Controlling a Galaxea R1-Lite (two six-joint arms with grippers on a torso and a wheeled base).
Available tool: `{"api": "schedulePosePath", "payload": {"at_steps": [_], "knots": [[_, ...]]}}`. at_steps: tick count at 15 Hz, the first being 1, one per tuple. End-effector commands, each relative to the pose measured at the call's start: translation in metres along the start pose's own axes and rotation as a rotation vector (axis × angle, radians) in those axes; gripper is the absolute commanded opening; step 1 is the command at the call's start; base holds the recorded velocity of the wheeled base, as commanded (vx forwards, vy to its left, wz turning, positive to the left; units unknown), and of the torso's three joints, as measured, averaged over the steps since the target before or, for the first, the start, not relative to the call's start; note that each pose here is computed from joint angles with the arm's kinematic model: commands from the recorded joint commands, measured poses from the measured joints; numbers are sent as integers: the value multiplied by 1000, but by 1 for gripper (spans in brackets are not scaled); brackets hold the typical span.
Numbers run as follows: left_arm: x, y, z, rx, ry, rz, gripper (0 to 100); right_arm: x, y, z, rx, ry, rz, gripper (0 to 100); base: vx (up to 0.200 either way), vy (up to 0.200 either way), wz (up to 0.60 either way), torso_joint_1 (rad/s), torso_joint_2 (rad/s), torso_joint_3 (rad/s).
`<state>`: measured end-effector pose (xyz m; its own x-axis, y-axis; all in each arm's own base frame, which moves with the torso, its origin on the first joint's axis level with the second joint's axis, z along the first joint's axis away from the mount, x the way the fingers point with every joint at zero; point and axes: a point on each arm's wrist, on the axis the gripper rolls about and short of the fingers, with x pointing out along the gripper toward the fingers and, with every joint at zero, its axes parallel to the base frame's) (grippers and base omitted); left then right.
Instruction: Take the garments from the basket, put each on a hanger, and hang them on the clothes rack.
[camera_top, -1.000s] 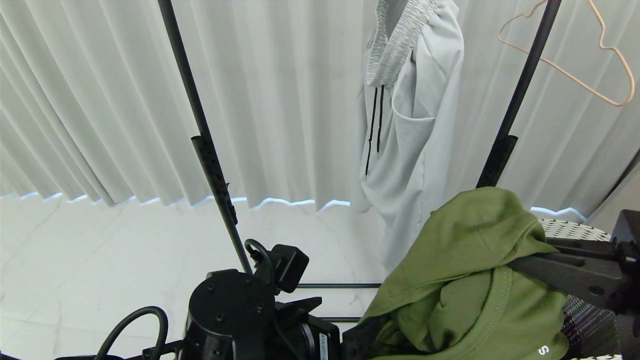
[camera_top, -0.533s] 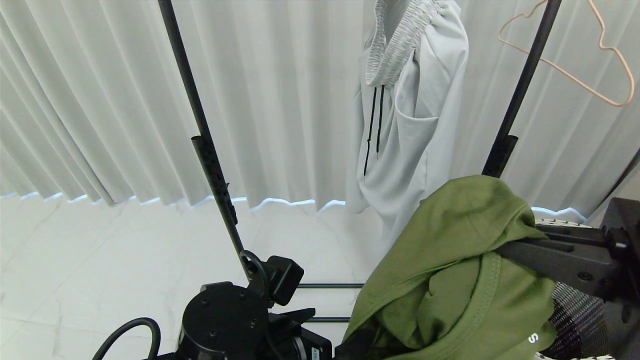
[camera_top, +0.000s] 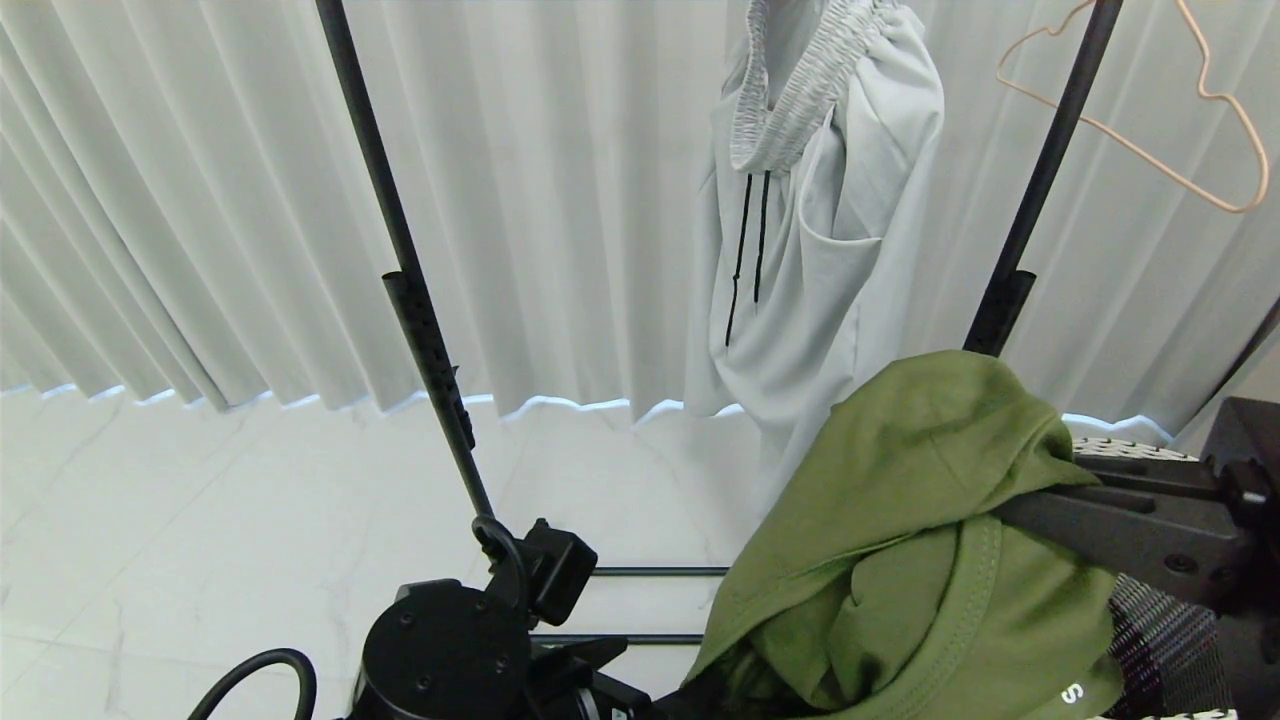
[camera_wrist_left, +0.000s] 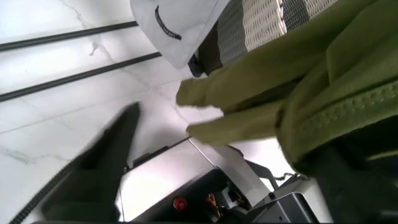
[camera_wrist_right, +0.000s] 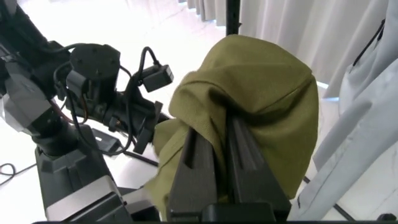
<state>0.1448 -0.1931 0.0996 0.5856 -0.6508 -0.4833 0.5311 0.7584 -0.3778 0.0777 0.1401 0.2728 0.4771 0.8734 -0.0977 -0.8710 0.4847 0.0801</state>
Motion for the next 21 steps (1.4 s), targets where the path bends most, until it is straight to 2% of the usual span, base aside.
{"api": "schedulePosePath", "payload": {"at_steps": [1, 5, 8, 10, 11, 14, 15, 17, 18, 20, 21], "knots": [[1, 0, -1, 0, 4, 2, 0, 0, 0, 0, 0, -1, 0, 0, 0, 0, 0, 0, 0, 0], [-1, 1, 0, 14, -15, 28, 0, -1, -2, -2, 18, 1, -25, 0, 0, 0, 0, 0, 0, 0], [-12, 3, 4, 134, -85, 118, 0, 0, -9, -17, 27, 55, -96, 0, 0, 0, 0, 0, 0, 0], [-29, 1, 16, 161, -132, 99, 0, 3, -14, -32, 29, 113, -150, 0, 0, 0, 0, 0, 0, 0], [-40, -2, 25, 165, -152, 93, 0, 5, -17, -40, 30, 151, -171, 0, 0, 0, 0, 0, 0, 0], [-88, -21, 75, 143, -196, 5, 0, 16, -21, -65, 32, 268, -198, 0, 0, 0, 0, 0, 0, 0], [-96, -25, 91, 135, -225, -21, 0, 19, -22, -71, 35, 292, -200, 0, 0, 0, 0, 0, 0, 0], [-106, -30, 122, 113, -329, -22, 0, 20, -22, -79, 55, 319, -206, 0, 0, 0, 0, 0, 0, 0], [-110, -33, 133, 109, -359, -26, 0, 20, -23, -84, 60, 337, -210, 0, 0, 0, 0, 0, 0, 0], [-116, -38, 141, 110, -371, -34, 0, 18, -23, -91, 68, 363, -220, 0, 0, 0, 0, 0, 0, 0], [-117, -39, 142, 110, -376, -36, 0, 18, -23, -92, 71, 365, -221, 100, 0, 0, 0, 0, 0, 0]]}}
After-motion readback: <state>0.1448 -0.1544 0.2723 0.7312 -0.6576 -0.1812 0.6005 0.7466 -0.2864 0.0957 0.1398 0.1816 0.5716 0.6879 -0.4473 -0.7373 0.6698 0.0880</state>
